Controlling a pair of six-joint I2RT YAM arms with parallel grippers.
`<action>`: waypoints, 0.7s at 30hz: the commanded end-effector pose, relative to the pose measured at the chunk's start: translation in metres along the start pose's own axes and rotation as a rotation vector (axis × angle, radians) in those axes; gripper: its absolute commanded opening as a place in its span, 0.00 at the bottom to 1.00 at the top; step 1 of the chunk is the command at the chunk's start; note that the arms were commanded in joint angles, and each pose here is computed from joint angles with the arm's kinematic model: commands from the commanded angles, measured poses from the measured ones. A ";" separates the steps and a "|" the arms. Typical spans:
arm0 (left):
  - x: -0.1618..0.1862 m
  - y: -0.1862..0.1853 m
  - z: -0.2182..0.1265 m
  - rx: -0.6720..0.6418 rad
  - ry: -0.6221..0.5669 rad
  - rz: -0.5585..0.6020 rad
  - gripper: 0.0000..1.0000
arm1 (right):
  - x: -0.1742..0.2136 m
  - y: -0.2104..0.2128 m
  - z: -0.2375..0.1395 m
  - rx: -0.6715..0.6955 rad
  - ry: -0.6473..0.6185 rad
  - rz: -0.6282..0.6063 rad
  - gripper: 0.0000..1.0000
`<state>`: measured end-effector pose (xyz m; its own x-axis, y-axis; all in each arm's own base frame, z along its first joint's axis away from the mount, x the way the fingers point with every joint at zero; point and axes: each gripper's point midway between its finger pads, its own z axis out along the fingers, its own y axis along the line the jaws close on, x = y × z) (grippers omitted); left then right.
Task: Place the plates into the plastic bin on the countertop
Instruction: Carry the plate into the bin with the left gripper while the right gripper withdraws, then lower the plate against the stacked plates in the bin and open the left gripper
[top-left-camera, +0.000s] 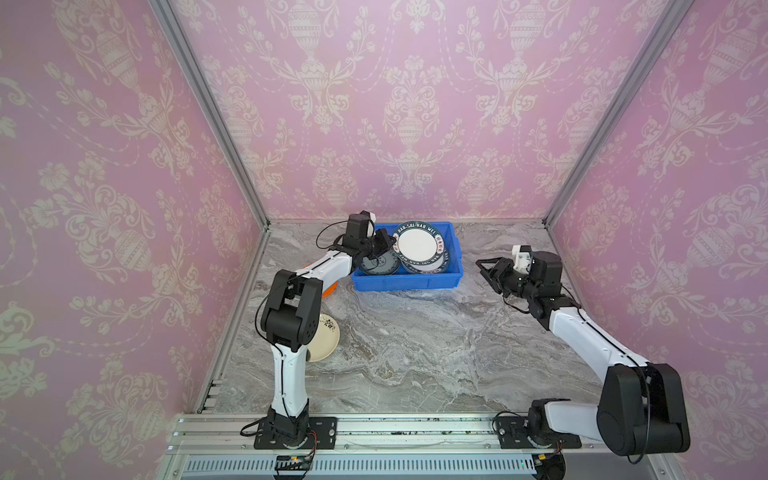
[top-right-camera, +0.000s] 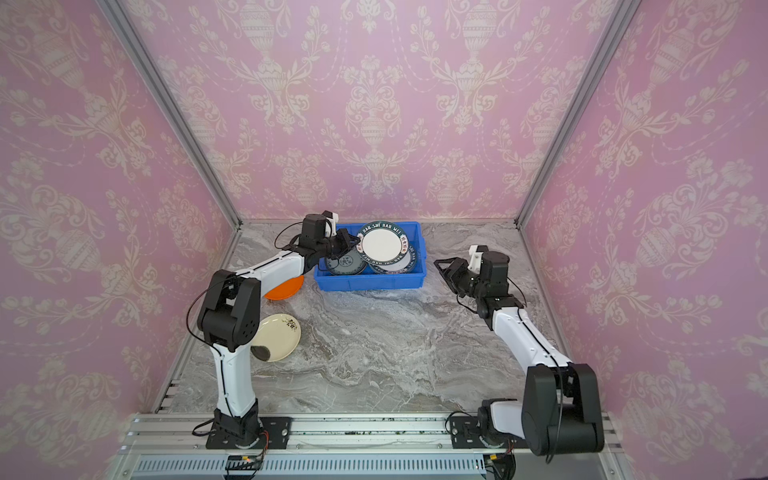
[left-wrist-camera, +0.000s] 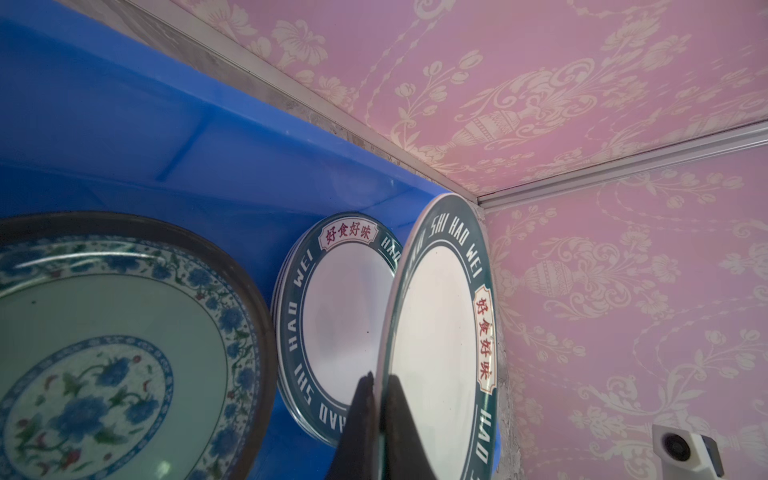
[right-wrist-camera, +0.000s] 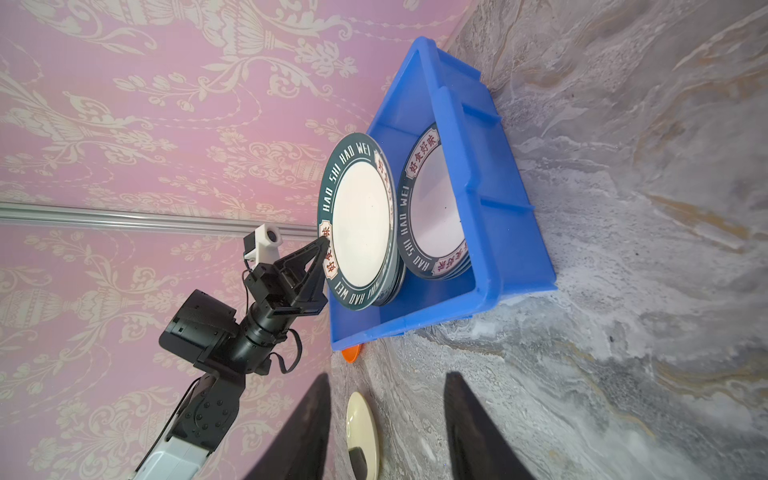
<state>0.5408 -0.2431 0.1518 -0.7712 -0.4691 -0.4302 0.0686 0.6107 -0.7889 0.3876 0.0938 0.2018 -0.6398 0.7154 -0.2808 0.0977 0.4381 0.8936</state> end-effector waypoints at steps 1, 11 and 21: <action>-0.011 -0.018 0.010 0.038 -0.040 -0.007 0.00 | -0.005 0.006 -0.003 -0.016 0.001 -0.004 0.46; 0.004 -0.006 0.032 0.002 -0.012 -0.010 0.00 | -0.010 0.004 0.001 -0.029 0.017 0.003 0.46; 0.017 0.002 0.050 -0.006 0.022 -0.019 0.00 | -0.009 0.000 0.003 -0.031 0.023 0.013 0.46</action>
<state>0.5542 -0.2755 0.1163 -0.7939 -0.4512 -0.4076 0.0483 0.6214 -0.7820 0.3917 0.0901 0.1928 -0.6597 0.7096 -0.2476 0.1140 0.4202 0.9003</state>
